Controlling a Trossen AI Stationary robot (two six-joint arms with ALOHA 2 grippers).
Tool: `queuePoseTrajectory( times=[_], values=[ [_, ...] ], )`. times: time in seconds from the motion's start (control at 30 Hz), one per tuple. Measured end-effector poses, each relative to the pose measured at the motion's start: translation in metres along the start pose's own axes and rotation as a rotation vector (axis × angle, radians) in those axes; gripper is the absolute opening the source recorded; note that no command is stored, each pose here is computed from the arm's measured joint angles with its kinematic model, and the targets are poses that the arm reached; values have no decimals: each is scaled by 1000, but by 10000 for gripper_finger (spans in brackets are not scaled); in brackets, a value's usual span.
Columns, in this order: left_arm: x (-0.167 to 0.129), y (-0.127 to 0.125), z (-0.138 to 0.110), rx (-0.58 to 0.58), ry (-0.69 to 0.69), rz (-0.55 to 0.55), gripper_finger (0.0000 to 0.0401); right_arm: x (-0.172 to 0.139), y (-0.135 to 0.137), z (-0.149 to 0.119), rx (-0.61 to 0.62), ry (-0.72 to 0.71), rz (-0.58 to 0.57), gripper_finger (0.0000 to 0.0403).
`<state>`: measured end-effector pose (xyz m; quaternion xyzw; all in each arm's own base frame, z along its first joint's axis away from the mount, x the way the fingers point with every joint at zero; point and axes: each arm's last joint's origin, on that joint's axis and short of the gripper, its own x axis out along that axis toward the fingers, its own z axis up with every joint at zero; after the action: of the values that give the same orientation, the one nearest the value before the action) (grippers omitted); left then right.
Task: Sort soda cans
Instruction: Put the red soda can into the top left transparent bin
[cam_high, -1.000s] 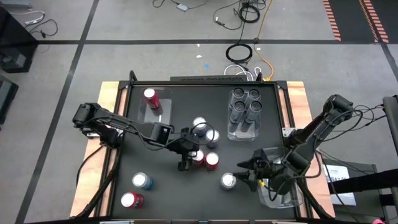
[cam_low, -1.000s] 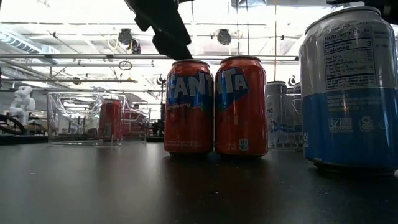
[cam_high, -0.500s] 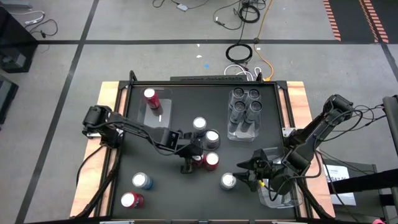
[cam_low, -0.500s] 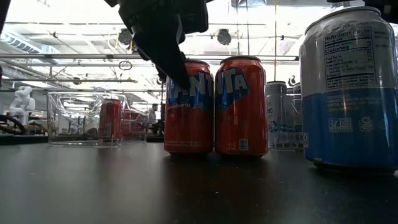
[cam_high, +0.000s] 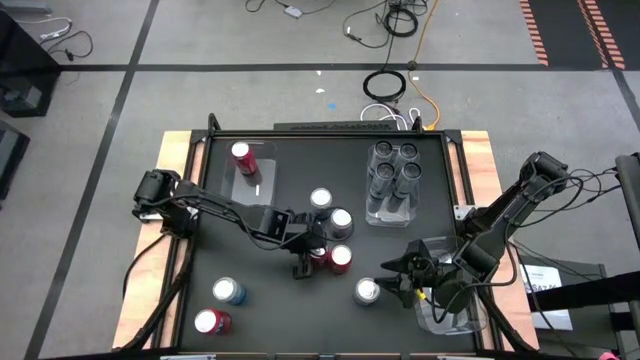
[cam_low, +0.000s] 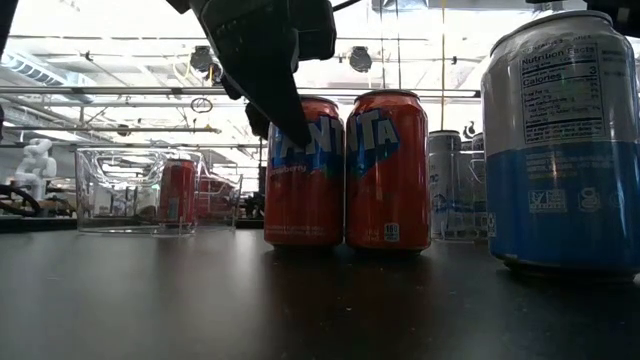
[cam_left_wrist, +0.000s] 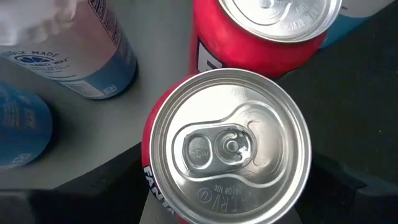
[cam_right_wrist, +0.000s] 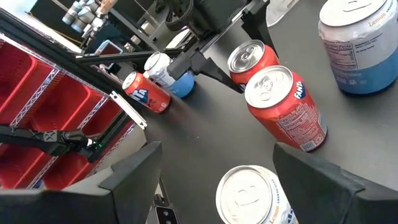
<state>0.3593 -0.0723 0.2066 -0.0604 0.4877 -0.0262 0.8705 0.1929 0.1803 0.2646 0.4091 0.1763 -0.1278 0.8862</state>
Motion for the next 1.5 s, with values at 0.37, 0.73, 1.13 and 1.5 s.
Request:
queuePoseTrajectory(
  times=[0.37,0.73,1.13,1.5],
  values=[
    [-21,-2,1,-70,-6,-77,312,0,0,0,3,0,2,297],
    [-100,1,-11,-138,-18,-63,312,0,0,0,-2,-1,0,297],
    [-190,70,-42,-212,-68,235,312,0,-1,3,-2,-93,-22,297],
    [-196,162,-59,-241,-13,311,312,9,-4,13,111,-169,-54,297]
  ],
)
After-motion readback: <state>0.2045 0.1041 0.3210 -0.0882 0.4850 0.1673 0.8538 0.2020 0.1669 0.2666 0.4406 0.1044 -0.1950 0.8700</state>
